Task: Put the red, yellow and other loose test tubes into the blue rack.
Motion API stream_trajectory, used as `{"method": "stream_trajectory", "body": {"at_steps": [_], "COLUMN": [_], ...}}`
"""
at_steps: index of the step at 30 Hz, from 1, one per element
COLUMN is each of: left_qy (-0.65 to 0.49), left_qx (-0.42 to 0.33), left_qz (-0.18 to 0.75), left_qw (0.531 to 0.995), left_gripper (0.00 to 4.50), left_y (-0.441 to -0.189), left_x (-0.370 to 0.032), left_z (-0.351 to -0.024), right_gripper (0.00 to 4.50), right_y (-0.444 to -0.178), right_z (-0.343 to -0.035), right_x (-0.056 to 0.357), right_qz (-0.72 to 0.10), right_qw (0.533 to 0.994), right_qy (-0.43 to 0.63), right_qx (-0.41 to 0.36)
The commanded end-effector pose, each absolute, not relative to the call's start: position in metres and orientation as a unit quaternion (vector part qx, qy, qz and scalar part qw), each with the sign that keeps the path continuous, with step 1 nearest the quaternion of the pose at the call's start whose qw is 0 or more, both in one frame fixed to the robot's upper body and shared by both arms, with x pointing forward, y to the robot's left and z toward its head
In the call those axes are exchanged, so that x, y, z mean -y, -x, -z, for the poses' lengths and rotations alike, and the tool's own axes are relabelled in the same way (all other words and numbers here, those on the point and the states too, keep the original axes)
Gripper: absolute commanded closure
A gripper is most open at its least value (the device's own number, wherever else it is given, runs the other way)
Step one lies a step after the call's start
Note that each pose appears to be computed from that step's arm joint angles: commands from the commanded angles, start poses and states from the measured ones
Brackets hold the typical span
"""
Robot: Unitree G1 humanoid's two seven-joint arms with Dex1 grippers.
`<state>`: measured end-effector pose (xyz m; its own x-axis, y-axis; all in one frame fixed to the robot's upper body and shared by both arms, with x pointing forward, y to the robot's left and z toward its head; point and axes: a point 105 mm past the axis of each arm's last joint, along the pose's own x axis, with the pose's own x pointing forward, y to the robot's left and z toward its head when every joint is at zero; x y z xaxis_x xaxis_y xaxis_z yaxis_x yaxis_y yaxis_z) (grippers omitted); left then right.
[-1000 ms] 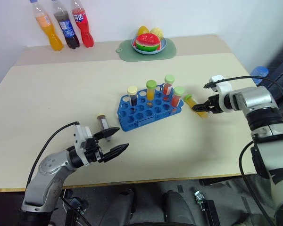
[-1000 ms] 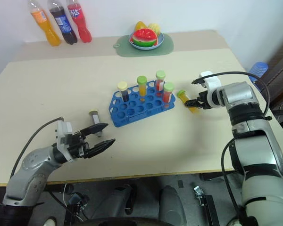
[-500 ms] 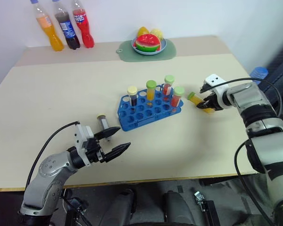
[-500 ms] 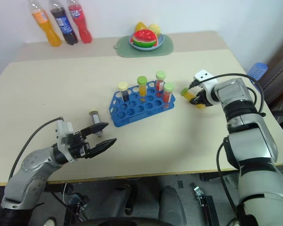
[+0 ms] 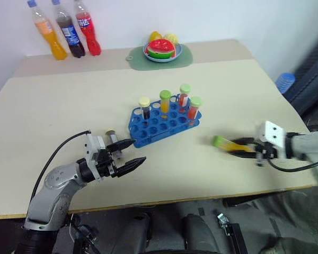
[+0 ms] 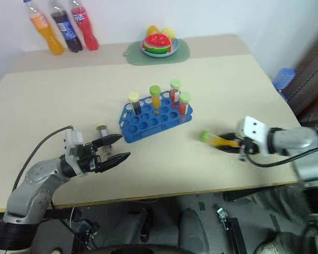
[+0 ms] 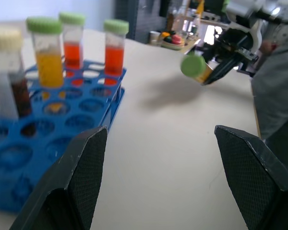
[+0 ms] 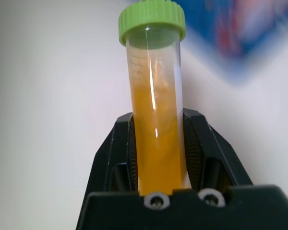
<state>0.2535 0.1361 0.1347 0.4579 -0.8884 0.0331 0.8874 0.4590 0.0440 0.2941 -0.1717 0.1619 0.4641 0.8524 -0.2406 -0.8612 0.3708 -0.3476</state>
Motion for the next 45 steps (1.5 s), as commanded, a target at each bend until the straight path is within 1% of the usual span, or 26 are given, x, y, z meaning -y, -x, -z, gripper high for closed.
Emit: {"method": "stream_trajectory", "body": {"at_steps": [1,3,6,9,20,27,30,32,34,35,38,39,40,45], "left_qy": [-0.029,-0.026,-0.027,-0.026,-0.029,-0.030,-0.030,-0.029,-0.025,-0.021,-0.005,0.003,0.014,0.119], "left_qx": [0.028,0.029,0.026,0.029,0.039,0.037,0.037,0.037,0.037,0.037,0.037,0.037,0.037,0.035], "left_qz": [0.516,0.512,0.507,0.504,0.490,0.485,0.484,0.484,0.483,0.482,0.474,0.471,0.468,0.428], "left_qw": [0.855,0.858,0.861,0.863,0.870,0.873,0.874,0.874,0.875,0.875,0.879,0.881,0.883,0.895], "left_gripper": [0.80,0.80,0.80,0.80,0.80,0.80,0.80,0.80,0.80,0.80,0.80,0.80,0.80,0.80], "left_y": [-0.253,-0.252,-0.250,-0.250,-0.249,-0.247,-0.246,-0.246,-0.245,-0.245,-0.245,-0.245,-0.245,-0.245], "left_x": [-0.144,-0.148,-0.152,-0.153,-0.153,-0.156,-0.155,-0.154,-0.153,-0.152,-0.154,-0.155,-0.155,-0.160], "left_z": [-0.136,-0.137,-0.136,-0.139,-0.146,-0.147,-0.147,-0.146,-0.147,-0.147,-0.150,-0.151,-0.153,-0.173], "right_gripper": [3.68,3.68,3.68,3.68,3.68,3.68,3.68,3.68,2.65,2.28,0.77,0.20,0.03,0.03], "right_y": [-0.301,-0.315,-0.328,-0.337,-0.370,-0.383,-0.386,-0.385,-0.383,-0.382,-0.379,-0.377,-0.374,-0.347], "right_z": [-0.203,-0.206,-0.206,-0.196,-0.150,-0.140,-0.136,-0.131,-0.128,-0.128,-0.133,-0.136,-0.138,-0.150], "right_x": [0.120,0.100,0.082,0.072,0.075,0.070,0.068,0.065,0.066,0.067,0.078,0.082,0.085,0.108], "right_qz": [-0.495,-0.459,-0.425,-0.411,-0.361,-0.356,-0.357,-0.371,-0.380,-0.377,-0.354,-0.354,-0.356,-0.386], "right_qw": [0.852,0.870,0.882,0.888,0.916,0.918,0.918,0.915,0.911,0.911,0.915,0.914,0.912,0.900], "right_qy": [0.113,0.059,0.011,-0.013,-0.005,0.004,0.007,-0.001,0.001,0.008,0.047,0.053,0.060,0.095], "right_qx": [0.131,0.172,0.204,0.203,0.176,0.172,0.171,0.161,0.159,0.164,0.187,0.192,0.195,0.182]}}
